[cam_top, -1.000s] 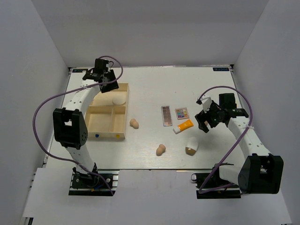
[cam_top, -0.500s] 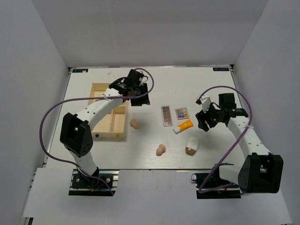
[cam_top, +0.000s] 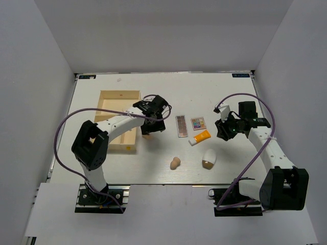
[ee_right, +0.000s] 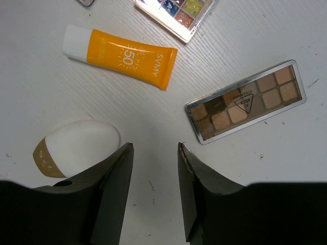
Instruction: Organize the makeup
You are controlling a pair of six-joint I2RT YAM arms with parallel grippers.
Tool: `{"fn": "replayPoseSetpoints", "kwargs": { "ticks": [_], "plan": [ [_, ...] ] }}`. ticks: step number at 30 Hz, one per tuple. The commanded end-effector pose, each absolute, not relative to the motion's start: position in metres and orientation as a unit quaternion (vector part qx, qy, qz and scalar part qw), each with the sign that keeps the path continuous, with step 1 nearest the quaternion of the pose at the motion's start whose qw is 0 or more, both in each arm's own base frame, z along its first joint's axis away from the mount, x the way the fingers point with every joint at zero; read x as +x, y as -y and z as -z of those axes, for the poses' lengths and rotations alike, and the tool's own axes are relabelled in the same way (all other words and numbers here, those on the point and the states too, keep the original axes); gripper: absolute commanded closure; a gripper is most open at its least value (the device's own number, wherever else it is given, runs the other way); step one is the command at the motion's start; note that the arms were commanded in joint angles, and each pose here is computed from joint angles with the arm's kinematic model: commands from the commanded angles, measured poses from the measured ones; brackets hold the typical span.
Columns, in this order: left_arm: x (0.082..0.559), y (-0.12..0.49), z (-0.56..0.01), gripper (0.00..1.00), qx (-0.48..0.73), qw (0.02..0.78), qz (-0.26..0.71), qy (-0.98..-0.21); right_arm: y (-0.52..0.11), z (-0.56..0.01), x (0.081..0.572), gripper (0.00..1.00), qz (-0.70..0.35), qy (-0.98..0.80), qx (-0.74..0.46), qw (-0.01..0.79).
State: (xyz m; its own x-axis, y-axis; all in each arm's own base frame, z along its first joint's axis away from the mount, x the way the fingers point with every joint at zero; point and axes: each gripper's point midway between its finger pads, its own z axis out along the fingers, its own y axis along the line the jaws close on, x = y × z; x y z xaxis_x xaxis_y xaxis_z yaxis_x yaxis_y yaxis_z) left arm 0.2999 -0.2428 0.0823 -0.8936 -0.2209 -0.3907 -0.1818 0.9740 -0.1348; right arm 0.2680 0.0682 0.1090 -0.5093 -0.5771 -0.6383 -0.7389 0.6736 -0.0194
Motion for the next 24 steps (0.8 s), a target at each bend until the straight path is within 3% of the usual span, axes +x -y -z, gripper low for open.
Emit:
{"fn": "replayPoseSetpoints", "kwargs": {
  "ticks": [1,7,24],
  "plan": [
    [0.313,0.242,-0.081,0.28,-0.114,0.244,0.002,-0.963,-0.069,-0.112,0.270,0.53,-0.128,-0.854,-0.382,0.328],
    [0.316,0.220,-0.061,0.27,-0.100,0.248,-0.101,-0.958,-0.067,-0.111,0.270,0.53,-0.124,-0.856,-0.380,0.329],
    [0.313,0.205,-0.040,0.26,-0.085,0.256,-0.151,-0.951,-0.067,-0.112,0.273,0.53,-0.120,-0.857,-0.379,0.327]
  ]
}}
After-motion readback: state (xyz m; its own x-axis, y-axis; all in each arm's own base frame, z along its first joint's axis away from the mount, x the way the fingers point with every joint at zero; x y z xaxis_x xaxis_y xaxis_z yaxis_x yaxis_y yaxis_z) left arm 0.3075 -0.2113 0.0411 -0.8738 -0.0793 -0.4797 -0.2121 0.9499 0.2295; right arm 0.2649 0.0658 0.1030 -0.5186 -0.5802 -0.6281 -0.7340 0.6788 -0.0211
